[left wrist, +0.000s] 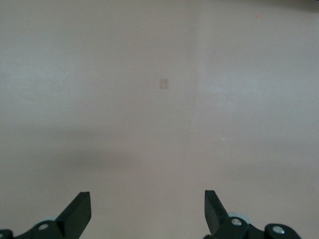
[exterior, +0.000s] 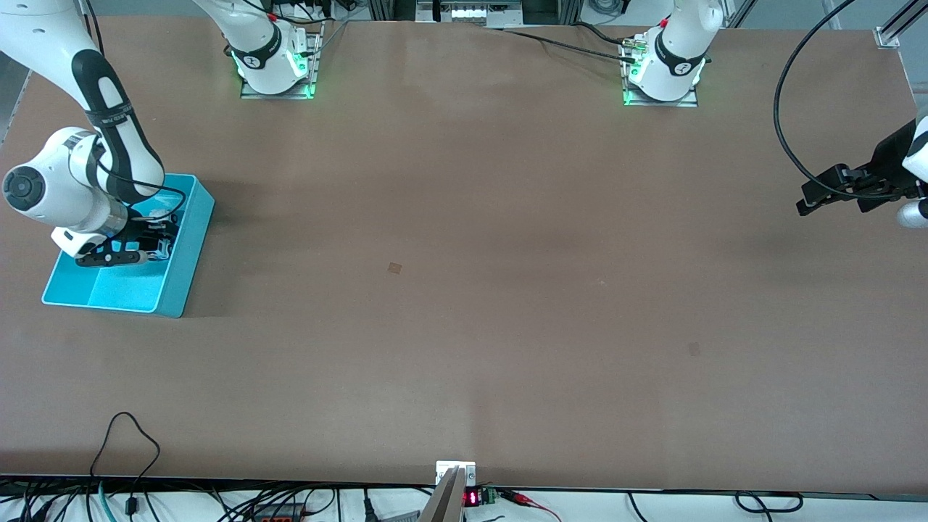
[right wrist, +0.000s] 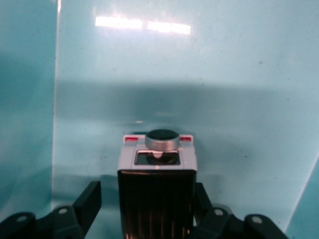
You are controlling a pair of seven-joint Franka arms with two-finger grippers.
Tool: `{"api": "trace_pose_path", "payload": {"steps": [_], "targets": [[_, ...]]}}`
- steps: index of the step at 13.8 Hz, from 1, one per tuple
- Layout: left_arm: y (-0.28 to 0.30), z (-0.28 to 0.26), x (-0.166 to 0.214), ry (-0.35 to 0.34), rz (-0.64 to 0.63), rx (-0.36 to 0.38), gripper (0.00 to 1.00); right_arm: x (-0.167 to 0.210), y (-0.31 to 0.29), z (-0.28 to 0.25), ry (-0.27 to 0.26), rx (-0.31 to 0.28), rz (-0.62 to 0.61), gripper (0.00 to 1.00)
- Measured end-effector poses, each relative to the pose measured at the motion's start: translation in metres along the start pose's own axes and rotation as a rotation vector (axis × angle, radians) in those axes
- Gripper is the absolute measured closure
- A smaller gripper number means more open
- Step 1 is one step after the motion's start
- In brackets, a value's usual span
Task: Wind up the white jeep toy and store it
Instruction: 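Lower the jeep into the cyan bin with the right gripper, then open the right gripper to release the jeep in the bin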
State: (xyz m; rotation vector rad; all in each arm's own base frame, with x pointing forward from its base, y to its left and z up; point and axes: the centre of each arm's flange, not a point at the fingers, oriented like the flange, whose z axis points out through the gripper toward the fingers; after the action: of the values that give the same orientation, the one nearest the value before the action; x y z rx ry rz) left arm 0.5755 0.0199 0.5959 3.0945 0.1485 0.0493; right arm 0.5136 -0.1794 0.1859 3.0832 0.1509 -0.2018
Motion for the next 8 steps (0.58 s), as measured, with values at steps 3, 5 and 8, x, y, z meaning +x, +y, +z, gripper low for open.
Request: {"api": "trace_pose_path", "payload": {"steps": [3, 5, 8], "targets": [[-0.0002, 0.0000, 0.0000, 0.000, 0.000, 0.000, 0.00, 0.0000, -0.0002, 0.0025, -0.002, 0.000, 0.000, 0.13], [0.0009, 0.0001, -0.0001, 0.000, 0.001, 0.000, 0.00, 0.0003, 0.0000, 0.0021, -0.001, -0.001, 0.000, 0.00], [0.0033, 0.0003, -0.0002, 0.000, 0.006, 0.000, 0.00, 0.0069, -0.0013, -0.0038, 0.014, -0.005, -0.007, 0.00]]}}
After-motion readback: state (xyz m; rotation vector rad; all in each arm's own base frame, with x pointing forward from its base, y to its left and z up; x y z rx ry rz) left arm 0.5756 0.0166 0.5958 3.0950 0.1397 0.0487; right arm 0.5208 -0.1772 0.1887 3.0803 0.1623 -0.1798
